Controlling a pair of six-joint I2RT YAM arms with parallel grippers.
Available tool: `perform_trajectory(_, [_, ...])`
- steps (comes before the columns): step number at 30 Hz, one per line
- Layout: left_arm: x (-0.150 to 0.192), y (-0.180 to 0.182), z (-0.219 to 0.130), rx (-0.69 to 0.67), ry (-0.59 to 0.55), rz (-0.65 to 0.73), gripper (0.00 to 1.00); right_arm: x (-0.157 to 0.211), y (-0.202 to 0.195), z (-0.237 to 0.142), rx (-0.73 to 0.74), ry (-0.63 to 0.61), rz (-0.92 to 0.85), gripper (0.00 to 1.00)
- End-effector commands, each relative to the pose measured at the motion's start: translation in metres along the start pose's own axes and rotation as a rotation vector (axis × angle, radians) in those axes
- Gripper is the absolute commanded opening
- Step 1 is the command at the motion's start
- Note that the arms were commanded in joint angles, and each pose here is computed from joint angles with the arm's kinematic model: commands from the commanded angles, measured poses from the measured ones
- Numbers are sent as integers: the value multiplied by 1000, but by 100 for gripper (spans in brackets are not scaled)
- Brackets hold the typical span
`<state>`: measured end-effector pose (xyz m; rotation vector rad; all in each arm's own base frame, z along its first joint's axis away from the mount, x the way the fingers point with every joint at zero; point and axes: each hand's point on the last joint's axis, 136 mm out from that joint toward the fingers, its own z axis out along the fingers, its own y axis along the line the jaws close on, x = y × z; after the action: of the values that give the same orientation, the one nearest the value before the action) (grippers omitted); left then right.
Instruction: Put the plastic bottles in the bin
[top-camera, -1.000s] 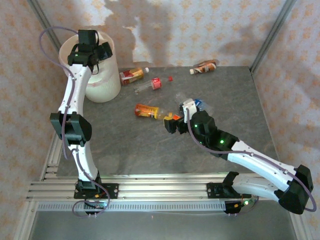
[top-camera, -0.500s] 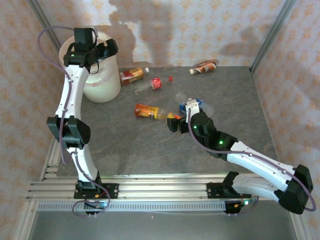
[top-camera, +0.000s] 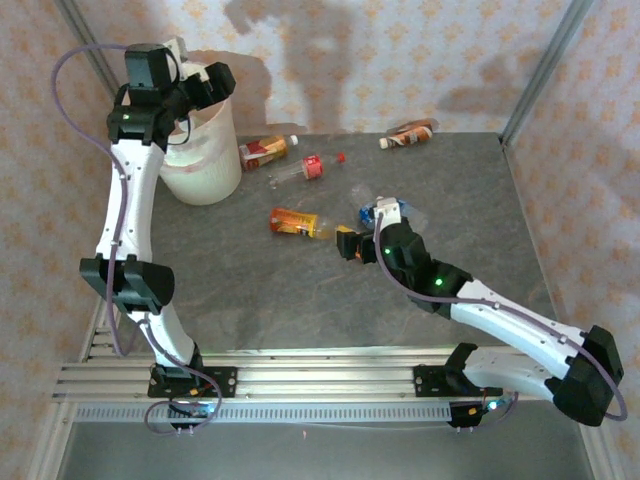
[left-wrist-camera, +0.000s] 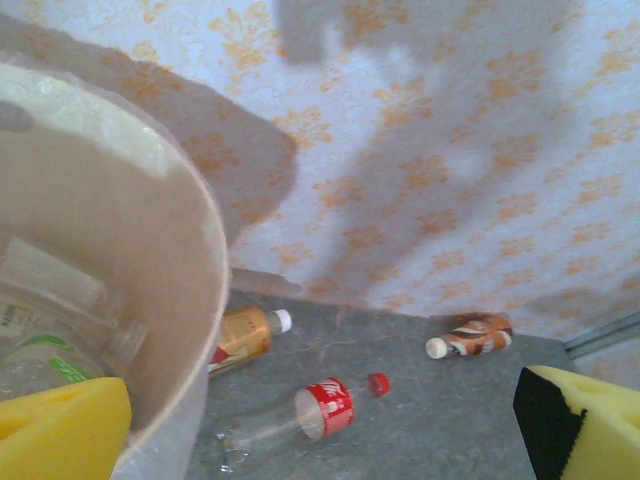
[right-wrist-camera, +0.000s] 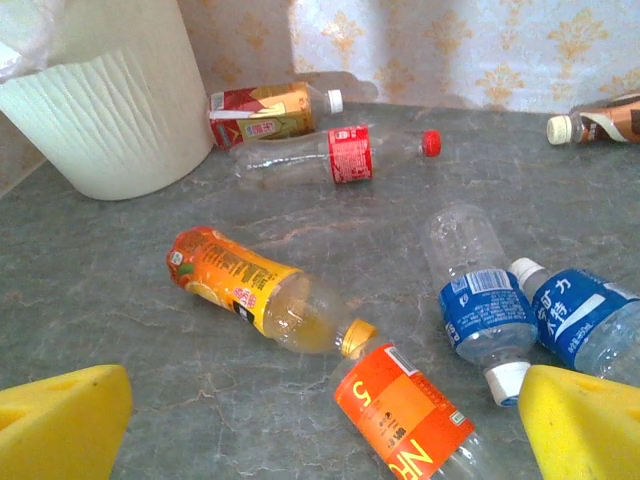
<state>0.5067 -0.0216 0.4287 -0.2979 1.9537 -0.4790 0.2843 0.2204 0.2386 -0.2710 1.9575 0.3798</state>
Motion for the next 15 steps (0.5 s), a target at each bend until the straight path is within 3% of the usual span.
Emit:
perform_trajectory(1, [19, 7, 14, -1, 65, -34, 100, -4, -2, 3, 18, -5, 26, 99])
perform_trajectory(8, [44, 46, 37, -129, 166, -49, 100, -2, -3, 3, 24, 10, 23, 99])
perform_trajectory(15, [40, 88, 16, -281, 161, -79, 100, 4, -5, 5, 33, 22, 35, 99])
